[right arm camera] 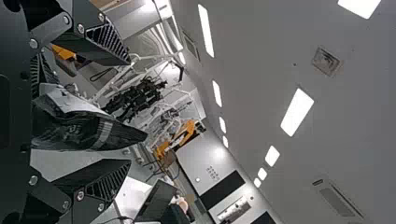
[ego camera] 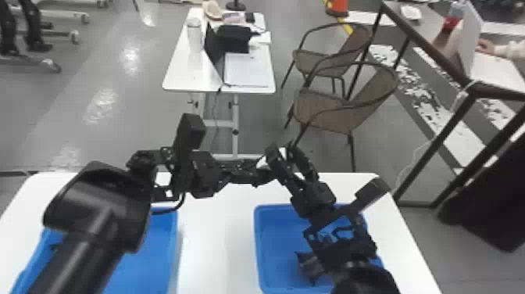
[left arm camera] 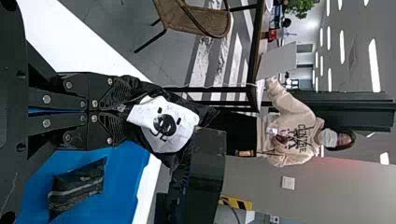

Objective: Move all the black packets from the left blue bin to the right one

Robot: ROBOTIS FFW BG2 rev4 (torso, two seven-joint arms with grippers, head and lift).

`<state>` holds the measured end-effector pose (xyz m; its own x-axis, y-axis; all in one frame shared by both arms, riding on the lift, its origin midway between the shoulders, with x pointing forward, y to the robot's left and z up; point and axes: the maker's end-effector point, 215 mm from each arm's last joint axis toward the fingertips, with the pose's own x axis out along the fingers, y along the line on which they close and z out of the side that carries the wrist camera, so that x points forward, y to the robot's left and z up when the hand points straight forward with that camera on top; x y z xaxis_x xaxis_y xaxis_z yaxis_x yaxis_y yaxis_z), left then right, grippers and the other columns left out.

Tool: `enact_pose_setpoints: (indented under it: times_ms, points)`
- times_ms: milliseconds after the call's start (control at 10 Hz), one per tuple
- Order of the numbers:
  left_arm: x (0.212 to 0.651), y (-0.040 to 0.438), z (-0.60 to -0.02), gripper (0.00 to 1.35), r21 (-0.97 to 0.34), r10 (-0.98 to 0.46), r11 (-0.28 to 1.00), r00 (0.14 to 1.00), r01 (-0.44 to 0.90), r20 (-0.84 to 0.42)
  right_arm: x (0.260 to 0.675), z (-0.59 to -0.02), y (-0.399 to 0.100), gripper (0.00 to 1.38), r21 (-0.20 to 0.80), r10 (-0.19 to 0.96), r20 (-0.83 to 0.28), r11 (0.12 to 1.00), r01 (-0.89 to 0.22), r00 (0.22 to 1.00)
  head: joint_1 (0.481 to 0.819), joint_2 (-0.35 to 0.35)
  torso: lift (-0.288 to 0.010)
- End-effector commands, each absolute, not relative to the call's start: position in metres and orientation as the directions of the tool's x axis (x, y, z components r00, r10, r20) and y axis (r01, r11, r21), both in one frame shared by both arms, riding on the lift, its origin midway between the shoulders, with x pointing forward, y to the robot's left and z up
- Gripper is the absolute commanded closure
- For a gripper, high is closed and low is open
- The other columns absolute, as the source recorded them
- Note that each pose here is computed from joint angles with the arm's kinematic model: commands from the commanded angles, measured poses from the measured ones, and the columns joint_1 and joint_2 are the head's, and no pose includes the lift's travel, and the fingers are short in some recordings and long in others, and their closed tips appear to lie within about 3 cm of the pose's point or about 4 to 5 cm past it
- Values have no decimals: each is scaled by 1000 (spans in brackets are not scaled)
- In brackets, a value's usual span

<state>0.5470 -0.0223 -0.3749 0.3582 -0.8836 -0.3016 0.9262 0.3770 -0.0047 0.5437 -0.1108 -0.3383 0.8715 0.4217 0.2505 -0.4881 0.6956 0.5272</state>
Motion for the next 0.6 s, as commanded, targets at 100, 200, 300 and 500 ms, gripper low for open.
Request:
enact_pose_setpoints:
  times_ms: [100, 200, 300, 500]
  points:
    - [542, -36, -367, 1208, -34, -902, 359, 338, 933, -267, 547, -346, -103, 381, 520, 445, 218, 700, -489, 869, 695, -135, 0]
    - [541, -36, -366, 1208, -44, -905, 360, 337, 932, -260, 548, -347, -103, 774, 509, 446, 209, 710, -486, 870, 695, -138, 0]
    - [541, -38, -366, 1208, -52, -907, 359, 336, 932, -255, 549, -346, -112, 1029, 503, 407, 201, 737, -451, 891, 695, -140, 0]
    - [541, -40, -364, 1208, -58, -908, 362, 338, 930, -246, 550, -343, -118, 1070, 480, 391, 207, 758, -442, 897, 695, -150, 0]
